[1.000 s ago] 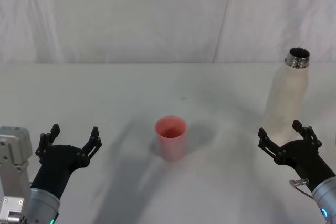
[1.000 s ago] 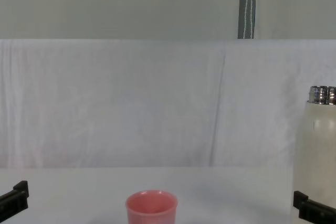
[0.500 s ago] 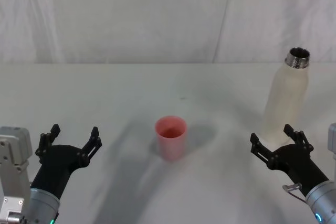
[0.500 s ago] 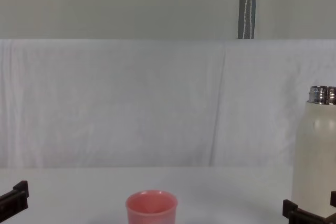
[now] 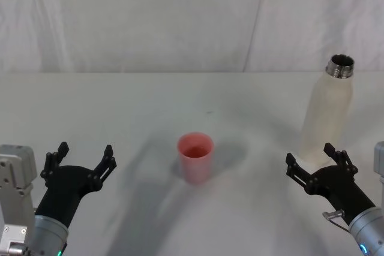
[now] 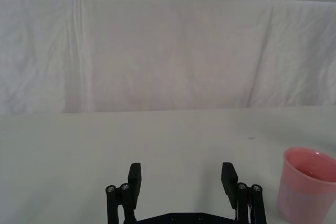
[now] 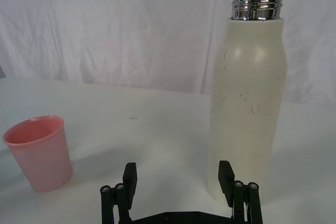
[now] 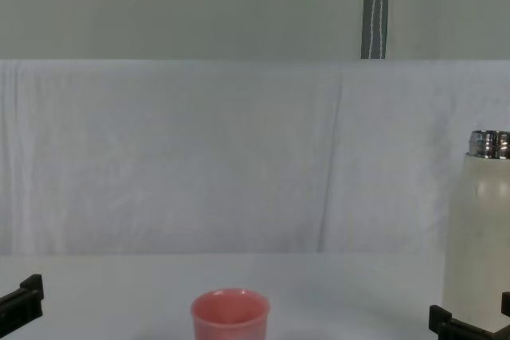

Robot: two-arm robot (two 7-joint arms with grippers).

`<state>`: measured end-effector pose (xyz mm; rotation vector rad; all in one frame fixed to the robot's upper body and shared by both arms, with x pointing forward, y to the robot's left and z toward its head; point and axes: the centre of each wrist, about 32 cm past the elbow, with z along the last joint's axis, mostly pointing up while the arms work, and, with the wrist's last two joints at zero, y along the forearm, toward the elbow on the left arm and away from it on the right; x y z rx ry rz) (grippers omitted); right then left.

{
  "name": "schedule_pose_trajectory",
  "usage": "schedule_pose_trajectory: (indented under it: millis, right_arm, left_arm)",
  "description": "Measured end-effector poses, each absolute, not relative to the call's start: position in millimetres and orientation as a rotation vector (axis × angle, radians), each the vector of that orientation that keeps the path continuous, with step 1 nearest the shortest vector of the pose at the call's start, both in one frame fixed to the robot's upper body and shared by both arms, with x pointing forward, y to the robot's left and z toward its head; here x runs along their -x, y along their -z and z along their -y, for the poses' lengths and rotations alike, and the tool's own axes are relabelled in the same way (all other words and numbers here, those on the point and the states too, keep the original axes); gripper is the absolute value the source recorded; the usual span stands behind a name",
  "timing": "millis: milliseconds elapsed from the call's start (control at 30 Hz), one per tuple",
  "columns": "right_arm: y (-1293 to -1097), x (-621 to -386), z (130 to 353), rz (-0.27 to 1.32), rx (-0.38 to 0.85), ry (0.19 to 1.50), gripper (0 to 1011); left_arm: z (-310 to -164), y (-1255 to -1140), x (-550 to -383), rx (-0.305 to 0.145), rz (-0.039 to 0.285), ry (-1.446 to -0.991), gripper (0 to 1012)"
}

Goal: Grasp the thermos with one hand and pour water into the cup lid.

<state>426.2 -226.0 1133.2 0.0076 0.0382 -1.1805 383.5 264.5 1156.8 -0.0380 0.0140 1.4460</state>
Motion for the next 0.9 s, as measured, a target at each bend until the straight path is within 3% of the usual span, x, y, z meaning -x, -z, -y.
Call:
schedule_pose_trajectory:
  millis: [900]
  right_arm:
    - [-1133.8,-426.3,226.3,-0.037,-0.007,1.182,1001]
  left_arm:
    - [-264.5,-1156.8,-383.5,0.038,-0.014,-1.446,1001]
